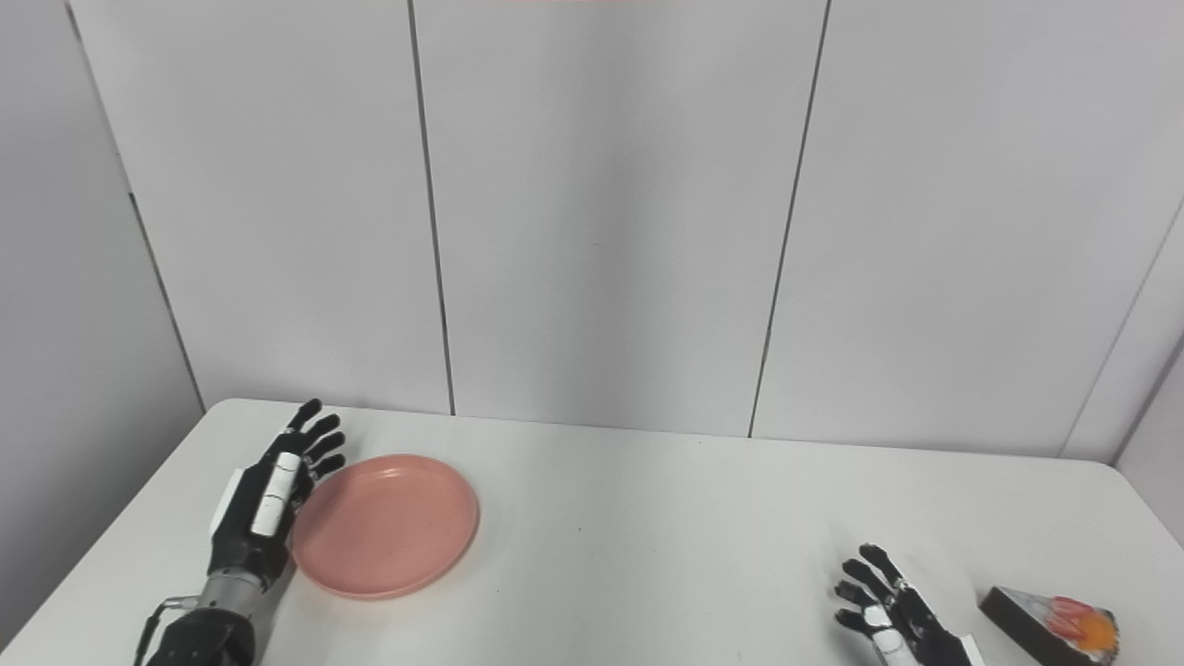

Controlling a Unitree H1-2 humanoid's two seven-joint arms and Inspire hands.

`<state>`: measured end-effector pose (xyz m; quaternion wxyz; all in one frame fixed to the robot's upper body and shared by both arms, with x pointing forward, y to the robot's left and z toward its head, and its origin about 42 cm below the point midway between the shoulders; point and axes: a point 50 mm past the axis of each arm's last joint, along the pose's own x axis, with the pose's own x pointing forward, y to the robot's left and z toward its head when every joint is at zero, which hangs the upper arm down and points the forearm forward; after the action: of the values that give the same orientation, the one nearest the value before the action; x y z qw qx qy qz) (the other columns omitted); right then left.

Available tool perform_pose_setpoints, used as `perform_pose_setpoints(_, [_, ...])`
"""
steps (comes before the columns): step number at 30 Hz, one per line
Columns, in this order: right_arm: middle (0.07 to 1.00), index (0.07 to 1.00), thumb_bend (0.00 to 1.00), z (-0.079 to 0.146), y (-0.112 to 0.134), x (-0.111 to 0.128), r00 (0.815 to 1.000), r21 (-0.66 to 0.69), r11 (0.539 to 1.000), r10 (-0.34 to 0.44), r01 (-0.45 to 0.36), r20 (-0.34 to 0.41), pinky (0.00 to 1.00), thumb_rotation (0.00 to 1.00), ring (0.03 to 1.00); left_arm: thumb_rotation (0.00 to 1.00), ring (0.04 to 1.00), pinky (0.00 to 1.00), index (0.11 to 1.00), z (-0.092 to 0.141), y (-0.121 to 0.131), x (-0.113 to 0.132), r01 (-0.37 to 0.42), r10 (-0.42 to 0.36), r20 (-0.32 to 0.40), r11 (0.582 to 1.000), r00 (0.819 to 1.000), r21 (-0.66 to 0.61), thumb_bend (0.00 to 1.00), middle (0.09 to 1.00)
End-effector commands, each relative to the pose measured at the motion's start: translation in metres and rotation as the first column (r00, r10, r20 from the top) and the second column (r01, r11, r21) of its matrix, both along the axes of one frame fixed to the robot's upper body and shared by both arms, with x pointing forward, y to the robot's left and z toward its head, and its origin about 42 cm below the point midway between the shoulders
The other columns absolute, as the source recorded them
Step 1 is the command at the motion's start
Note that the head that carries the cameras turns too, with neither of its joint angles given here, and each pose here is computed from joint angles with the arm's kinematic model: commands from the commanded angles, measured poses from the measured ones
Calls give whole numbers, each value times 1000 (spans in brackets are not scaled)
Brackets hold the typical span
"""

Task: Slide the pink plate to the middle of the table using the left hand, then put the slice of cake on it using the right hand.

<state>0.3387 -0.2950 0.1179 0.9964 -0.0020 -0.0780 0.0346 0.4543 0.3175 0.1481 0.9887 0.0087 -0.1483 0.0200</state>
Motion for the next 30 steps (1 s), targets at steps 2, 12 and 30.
perform_pose_setpoints(2, [860, 894, 903, -52, 10, -36, 984, 47, 999, -1, 10, -180, 783, 765, 826, 831, 890, 864, 896, -32, -17, -17, 33, -33, -71, 999, 997, 7, 833, 904])
perform_pose_setpoints(12, [865, 897, 917, -51, 13, -36, 984, 48, 999, 3, 6, -179, 788, 770, 831, 833, 865, 839, 903, -38, -35, -26, 93, -88, -106, 995, 990, 46, 823, 880])
perform_pose_setpoints(30, [847, 889, 915, -45, 23, -40, 985, 57, 998, 8, 2, -175, 781, 765, 820, 847, 862, 841, 909, -40, -57, -28, 168, -159, -125, 983, 979, 70, 742, 891])
